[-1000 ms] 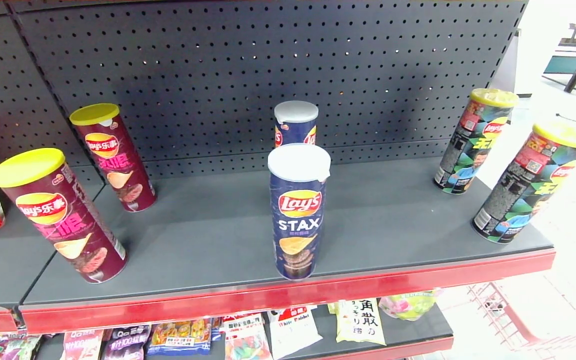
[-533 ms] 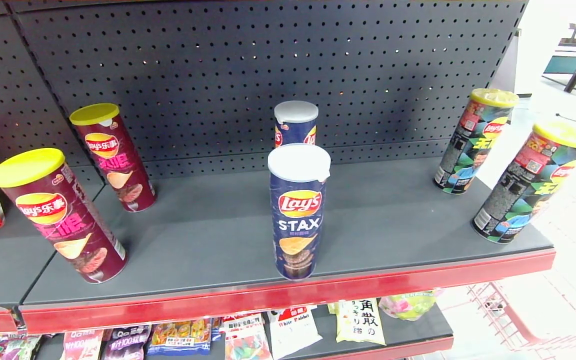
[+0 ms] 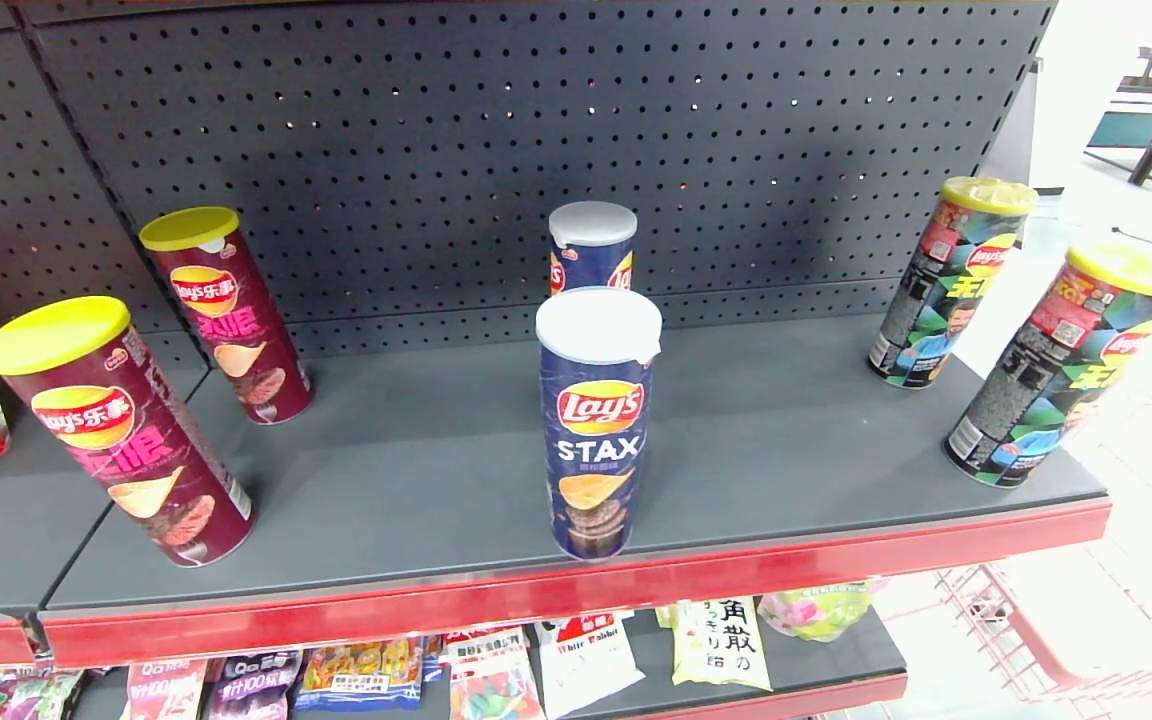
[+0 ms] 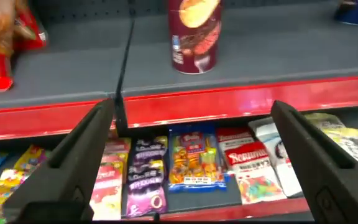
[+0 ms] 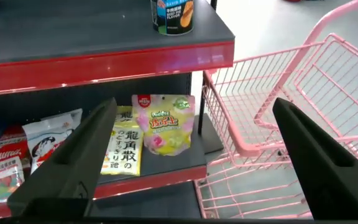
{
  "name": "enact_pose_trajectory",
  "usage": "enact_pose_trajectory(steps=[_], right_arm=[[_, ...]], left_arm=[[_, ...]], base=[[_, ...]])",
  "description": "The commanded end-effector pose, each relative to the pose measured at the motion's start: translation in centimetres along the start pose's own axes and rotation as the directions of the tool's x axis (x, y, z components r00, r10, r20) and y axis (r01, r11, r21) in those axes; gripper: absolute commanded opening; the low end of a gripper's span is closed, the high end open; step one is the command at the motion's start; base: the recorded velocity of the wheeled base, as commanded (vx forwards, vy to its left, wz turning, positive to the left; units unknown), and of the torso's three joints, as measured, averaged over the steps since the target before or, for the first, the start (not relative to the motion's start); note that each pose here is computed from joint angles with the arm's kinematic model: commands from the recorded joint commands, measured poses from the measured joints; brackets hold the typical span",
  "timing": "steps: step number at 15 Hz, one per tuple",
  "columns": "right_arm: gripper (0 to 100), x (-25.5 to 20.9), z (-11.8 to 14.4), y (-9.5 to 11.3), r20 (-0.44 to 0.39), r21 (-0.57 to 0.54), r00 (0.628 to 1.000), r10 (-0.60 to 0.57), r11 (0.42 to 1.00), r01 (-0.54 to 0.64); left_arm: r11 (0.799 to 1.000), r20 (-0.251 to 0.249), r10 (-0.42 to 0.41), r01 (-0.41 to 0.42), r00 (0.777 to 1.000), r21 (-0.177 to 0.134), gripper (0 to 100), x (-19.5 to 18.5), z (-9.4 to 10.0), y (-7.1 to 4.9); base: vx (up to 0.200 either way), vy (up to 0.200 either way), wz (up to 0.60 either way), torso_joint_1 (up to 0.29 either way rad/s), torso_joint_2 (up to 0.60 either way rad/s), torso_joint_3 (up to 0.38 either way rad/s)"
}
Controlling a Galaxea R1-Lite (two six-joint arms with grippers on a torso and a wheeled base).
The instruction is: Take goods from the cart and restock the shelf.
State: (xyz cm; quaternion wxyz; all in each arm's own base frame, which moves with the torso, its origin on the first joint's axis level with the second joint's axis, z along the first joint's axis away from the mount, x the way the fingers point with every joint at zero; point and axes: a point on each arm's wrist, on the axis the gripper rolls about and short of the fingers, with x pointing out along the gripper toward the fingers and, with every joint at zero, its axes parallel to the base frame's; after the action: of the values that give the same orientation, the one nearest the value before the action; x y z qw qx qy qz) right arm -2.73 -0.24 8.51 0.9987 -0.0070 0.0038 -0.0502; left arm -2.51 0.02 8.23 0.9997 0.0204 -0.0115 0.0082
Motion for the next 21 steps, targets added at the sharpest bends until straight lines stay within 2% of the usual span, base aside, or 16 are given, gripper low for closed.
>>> enact_pose_trajectory(steps=[1, 2, 3, 4, 5, 7, 8, 11, 15, 16, 17, 18, 19, 20, 21], right_arm=[[100, 0.0, -0.1, 0.0, -0.001, 0.0, 1.0, 0.007, 1.0, -0.007], [100, 0.0, -0.1, 0.1, 0.001, -0.005, 0.999, 0.034, 0.999, -0.034], [100, 0.0, -0.1, 0.2, 0.0, 0.003, 0.998, 0.067, 0.998, -0.067], [100, 0.0, -0.2, 0.1, -0.002, 0.052, 0.999, 0.045, 0.998, -0.045], [100, 0.0, -0.1, 0.0, 0.001, 0.052, 1.0, 0.005, 0.999, -0.005], [100, 0.0, -0.1, -0.2, 0.001, 0.048, 0.996, -0.094, 0.994, 0.094], [100, 0.0, -0.1, -0.2, 0.001, 0.052, 0.994, -0.105, 0.993, 0.105], [100, 0.1, -0.1, 0.1, 0.014, -0.062, 0.999, 0.034, 0.998, -0.033], [100, 0.1, -0.1, 0.1, 0.015, -0.059, 0.998, 0.054, 0.997, -0.053], [100, 0.2, -0.2, 0.1, 0.021, 0.008, 1.0, 0.022, 1.0, -0.022], [100, 0.2, 0.1, 0.1, 0.05, 0.029, 0.999, 0.018, 0.999, -0.02], [100, 0.2, 0.6, 0.1, 0.124, -0.024, 0.991, 0.058, 0.998, -0.056], [100, 0.4, 0.0, 0.3, 0.097, -0.061, 0.99, 0.098, 0.994, -0.093], [100, 0.4, -0.3, 0.3, 0.077, -0.056, 0.993, 0.091, 0.995, -0.087], [100, 0.4, -0.8, 0.3, 0.022, 0.014, 0.996, 0.086, 0.996, -0.087]], left_arm=[[0.999, -0.003, -0.041, 0.041, 0.999, 0.002, 100, 0.1, -0.1, -0.1], [0.992, -0.015, -0.125, 0.126, 0.992, 0.017, 100, 0.2, -0.6, -0.3], [0.993, -0.018, -0.118, 0.118, 0.993, 0.015, 100, 0.2, -0.6, -0.3], [0.994, -0.021, -0.101, 0.1, 0.995, -0.041, 100, 0.2, -0.7, -0.3], [0.996, -0.021, -0.069, 0.068, 0.997, -0.062, 100, 0.2, -0.7, -0.2], [0.999, -0.023, -0.018, 0.017, 1.0, -0.046, 100, 0.2, -0.7, -0.1], [0.999, -0.024, -0.015, 0.014, 1.0, -0.042, 100, 0.2, -0.7, -0.1], [0.999, -0.024, -0.017, 0.016, 1.0, -0.039, 100, 0.2, -0.7, -0.1], [0.999, -0.023, -0.021, 0.021, 1.0, -0.029, 100, 0.2, -0.7, -0.1], [0.999, -0.022, -0.023, 0.022, 0.999, -0.029, 100, 0.2, -0.7, -0.1], [0.999, -0.022, -0.023, 0.022, 0.999, -0.027, 100, 0.2, -0.7, -0.1], [0.999, -0.022, -0.023, 0.022, 0.999, -0.024, 100, 0.2, -0.7, -0.1], [0.999, -0.023, -0.021, 0.021, 1.0, -0.026, 100, 0.2, -0.7, -0.1], [0.999, -0.023, -0.021, 0.021, 1.0, -0.027, 100, 0.2, -0.7, -0.1], [0.999, -0.023, -0.021, 0.021, 1.0, -0.03, 100, 0.2, -0.7, -0.1]], base=[[0.0, 0.0, 0.0, 0.0, 0.0, 0.0], [0.0, 0.0, 0.0, 0.0, 0.0, 0.0], [0.0, 0.0, 0.0, 0.0, 0.0, 0.0], [0.0, 0.0, 0.0, 0.0, 0.0, 0.0], [0.0, 0.0, 0.0, 0.0, 0.0, 0.0], [0.0, 0.0, 0.0, 0.0, 0.0, 0.0], [0.0, 0.0, 0.0, 0.0, 0.0, 0.0], [0.0, 0.0, 0.0, 0.0, 0.0, 0.0], [0.0, 0.0, 0.0, 0.0, 0.0, 0.0], [0.0, 0.0, 0.0, 0.0, 0.0, 0.0], [0.0, 0.0, 0.0, 0.0, 0.0, 0.0], [0.0, 0.0, 0.0, 0.0, 0.0, 0.0], [0.0, 0.0, 0.0, 0.0, 0.0, 0.0], [0.0, 0.0, 0.0, 0.0, 0.0, 0.0], [0.0, 0.0, 0.0, 0.0, 0.0, 0.0]])
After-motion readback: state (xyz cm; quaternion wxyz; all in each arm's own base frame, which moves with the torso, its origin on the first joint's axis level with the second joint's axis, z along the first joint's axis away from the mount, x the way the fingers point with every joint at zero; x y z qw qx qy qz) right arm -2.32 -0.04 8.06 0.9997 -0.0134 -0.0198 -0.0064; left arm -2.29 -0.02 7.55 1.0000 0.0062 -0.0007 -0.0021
